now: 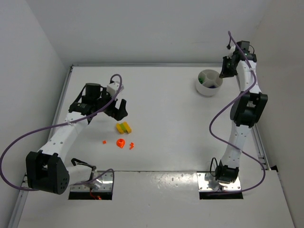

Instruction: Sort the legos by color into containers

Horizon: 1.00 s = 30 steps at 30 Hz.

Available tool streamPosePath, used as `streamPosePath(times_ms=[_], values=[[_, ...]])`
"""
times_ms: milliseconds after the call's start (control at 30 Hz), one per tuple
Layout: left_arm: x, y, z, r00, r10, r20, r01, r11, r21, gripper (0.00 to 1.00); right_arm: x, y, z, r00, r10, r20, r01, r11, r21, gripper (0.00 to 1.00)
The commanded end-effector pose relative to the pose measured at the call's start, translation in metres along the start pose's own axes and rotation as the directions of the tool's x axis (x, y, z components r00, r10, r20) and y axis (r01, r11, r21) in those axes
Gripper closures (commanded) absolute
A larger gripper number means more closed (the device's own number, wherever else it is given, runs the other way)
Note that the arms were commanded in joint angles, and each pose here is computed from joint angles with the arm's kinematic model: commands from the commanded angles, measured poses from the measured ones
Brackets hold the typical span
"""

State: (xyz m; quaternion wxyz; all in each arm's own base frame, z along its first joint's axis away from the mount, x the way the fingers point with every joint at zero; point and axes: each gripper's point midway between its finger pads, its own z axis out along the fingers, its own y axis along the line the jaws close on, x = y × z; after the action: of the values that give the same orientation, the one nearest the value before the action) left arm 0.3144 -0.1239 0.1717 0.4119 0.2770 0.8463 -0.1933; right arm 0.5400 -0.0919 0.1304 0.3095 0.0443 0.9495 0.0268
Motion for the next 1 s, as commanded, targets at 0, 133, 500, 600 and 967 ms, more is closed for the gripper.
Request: streamPosePath(times_ms=[0,133,500,600,967], values=[[-0.014,0.006,-0.003,0.999,0.001,0.048,0.0,1.0,-0.02,0.0,-0.015,-0.007,0.006,0.999,0.018,0.049,-0.02,0.999,0.026,1.0],[-0.014,0.006,-0.003,0.999,0.01,0.048,-0.009,1.0,-0.021,0.0,-0.016,-0.008,0.011,0.999,0.018,0.049,-0.02,0.999,0.026,1.0],[0.004,0.011,0.005,1.0,0.02,-0.001,-0.02,0.999,-0.032,0.0,-0.019,-0.005,0.014,0.998,0.017,0.058,-0.018,1.0,0.006,0.7],[0.005,0.01,0.005,0.998,0.058,-0.006,-0.058,0.998,-0.016,0.0,-0.021,0.001,0.008,0.998,0.016,0.064,-0.015,1.0,-0.024,0.64],[0.04,0.002,0.002,0.951,0.275,-0.143,-0.257,0.957,0.133,0.03,-0.026,0.045,-0.056,0.991,-0.042,0.124,0.063,0.983,-0.171,0.64]])
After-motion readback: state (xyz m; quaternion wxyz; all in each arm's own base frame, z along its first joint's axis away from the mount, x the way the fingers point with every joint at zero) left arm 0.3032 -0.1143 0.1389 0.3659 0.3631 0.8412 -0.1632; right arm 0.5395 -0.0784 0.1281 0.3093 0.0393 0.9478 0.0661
